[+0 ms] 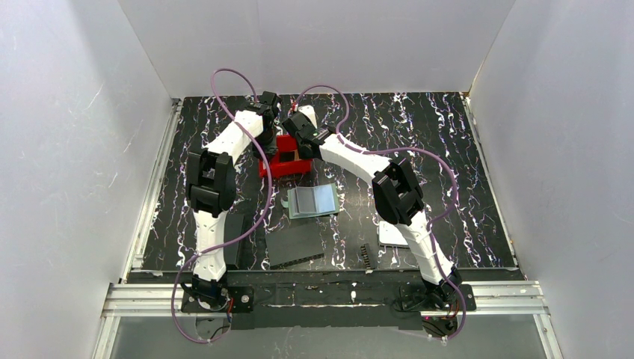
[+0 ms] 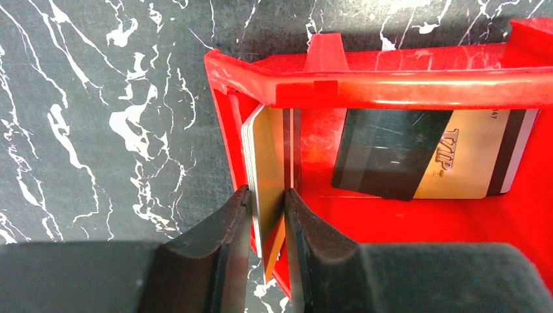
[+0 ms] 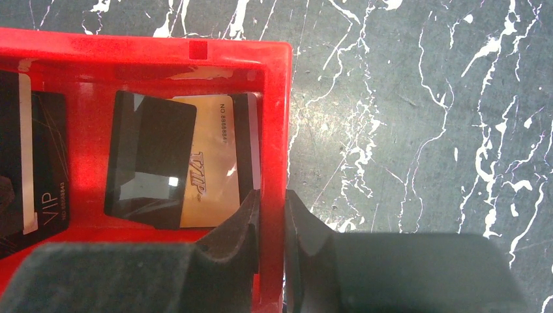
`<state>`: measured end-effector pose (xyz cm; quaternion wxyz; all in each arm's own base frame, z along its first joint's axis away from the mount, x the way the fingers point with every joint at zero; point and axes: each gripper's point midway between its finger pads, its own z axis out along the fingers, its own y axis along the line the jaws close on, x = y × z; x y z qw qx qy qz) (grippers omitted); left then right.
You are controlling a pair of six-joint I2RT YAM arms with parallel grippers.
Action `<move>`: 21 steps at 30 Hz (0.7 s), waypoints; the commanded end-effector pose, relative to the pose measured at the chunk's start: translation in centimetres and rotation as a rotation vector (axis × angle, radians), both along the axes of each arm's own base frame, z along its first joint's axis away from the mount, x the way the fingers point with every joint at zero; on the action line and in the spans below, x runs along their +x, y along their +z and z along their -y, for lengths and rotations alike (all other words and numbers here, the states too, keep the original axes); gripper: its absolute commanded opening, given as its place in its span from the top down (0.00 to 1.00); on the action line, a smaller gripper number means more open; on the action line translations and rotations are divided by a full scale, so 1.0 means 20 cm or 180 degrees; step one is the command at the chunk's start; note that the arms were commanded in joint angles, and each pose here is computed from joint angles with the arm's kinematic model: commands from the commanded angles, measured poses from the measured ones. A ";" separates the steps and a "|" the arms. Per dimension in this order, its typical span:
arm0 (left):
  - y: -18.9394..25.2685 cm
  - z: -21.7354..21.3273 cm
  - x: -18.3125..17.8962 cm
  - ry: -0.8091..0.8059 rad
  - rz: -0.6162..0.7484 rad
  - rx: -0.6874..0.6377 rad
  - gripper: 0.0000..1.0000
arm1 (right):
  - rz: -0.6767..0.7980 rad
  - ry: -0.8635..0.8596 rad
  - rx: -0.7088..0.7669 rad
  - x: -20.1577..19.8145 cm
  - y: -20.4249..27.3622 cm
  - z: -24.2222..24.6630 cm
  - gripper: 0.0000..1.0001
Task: Put the credit cards into the card holder
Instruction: Pick up the credit card from the storage box.
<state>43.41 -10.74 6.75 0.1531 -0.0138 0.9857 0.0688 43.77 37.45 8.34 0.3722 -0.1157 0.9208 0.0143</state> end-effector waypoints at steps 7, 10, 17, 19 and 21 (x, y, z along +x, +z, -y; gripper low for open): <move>0.31 -0.12 -0.01 -0.0015 0.0250 0.0138 0.91 | 0.0097 -0.0128 -0.0406 0.05 0.02 0.15 0.99; 0.29 -0.10 -0.02 -0.0038 0.0206 0.0065 0.93 | 0.0098 -0.0123 -0.0410 0.05 0.02 0.15 0.99; 0.23 -0.08 0.00 -0.0009 0.0128 0.0020 0.96 | 0.0061 -0.0070 -0.0385 0.05 0.00 0.13 0.99; 0.21 -0.07 0.01 -0.0006 0.0103 -0.0019 0.96 | 0.0047 -0.0048 -0.0376 0.05 0.00 0.13 0.99; 0.19 -0.05 0.01 -0.0014 0.0095 -0.0066 0.96 | 0.0037 -0.0033 -0.0369 0.05 0.00 0.12 0.99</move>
